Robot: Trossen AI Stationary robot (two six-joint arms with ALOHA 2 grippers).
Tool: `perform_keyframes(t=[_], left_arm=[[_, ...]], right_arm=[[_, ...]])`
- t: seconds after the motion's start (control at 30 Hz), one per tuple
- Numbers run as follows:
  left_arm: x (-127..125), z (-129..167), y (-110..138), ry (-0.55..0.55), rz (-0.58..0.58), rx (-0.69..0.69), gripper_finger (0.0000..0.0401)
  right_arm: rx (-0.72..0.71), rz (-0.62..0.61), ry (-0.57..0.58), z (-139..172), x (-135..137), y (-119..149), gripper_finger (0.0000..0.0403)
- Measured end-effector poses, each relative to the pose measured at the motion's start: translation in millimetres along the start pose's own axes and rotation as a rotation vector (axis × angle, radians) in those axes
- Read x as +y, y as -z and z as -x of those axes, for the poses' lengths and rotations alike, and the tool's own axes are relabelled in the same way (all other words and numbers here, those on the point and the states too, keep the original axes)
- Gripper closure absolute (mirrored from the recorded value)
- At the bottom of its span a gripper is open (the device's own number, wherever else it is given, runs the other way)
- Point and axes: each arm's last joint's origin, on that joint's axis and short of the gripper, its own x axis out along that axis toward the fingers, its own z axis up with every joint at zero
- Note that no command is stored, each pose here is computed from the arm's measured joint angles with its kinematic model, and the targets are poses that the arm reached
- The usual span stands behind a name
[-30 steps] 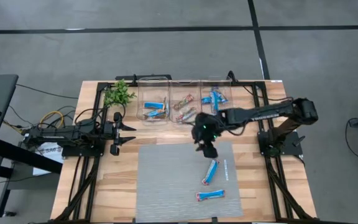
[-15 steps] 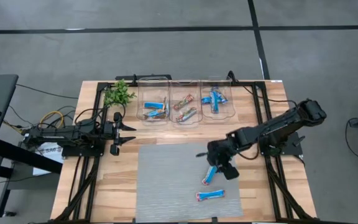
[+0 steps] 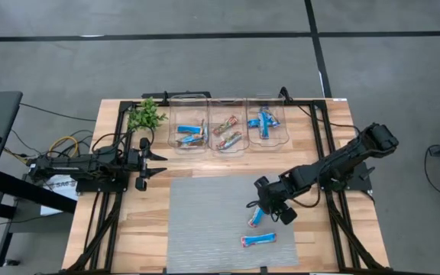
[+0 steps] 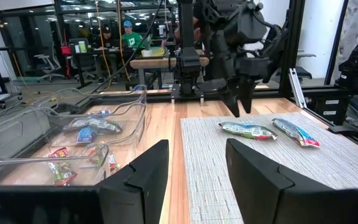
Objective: Pick and place Granola Bars by type
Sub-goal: Put the red granola bar into the middle transparent bin
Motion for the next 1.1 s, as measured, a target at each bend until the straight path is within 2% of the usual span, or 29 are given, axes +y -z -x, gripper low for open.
perform_keyframes(t=[0.1, 0.33, 0.53, 0.67, 0.9, 1.1], left_arm=[[0.0, 0.0, -0.1, 0.000, 0.000, 0.000, 0.0247], [0.0, -0.3, 0.5, 0.001, 0.000, 0.006, 0.0247], [0.0, -0.3, 0.3, 0.000, 0.000, 0.005, 0.0247], [0.0, -0.3, 0.4, 0.000, 0.000, 0.005, 0.0247], [0.0, -0.3, 0.4, 0.000, 0.000, 0.005, 0.0247], [0.0, -0.3, 0.4, 0.000, 0.000, 0.005, 0.0247]], right_arm=[[0.033, 0.030, -0.010, -12.0, 0.5, 1.0, 0.0227], [0.054, 0.041, 0.060, -37.6, -5.0, -2.2, 0.0227], [0.065, 0.050, 0.048, -47.5, -2.8, -3.1, 0.0234], [0.066, 0.055, 0.045, -47.8, -1.1, -3.3, 0.0262], [0.065, 0.032, 0.041, -46.9, -1.8, -2.6, 0.0337], [0.054, 0.004, 0.045, -45.1, -3.1, -2.8, 0.0363]])
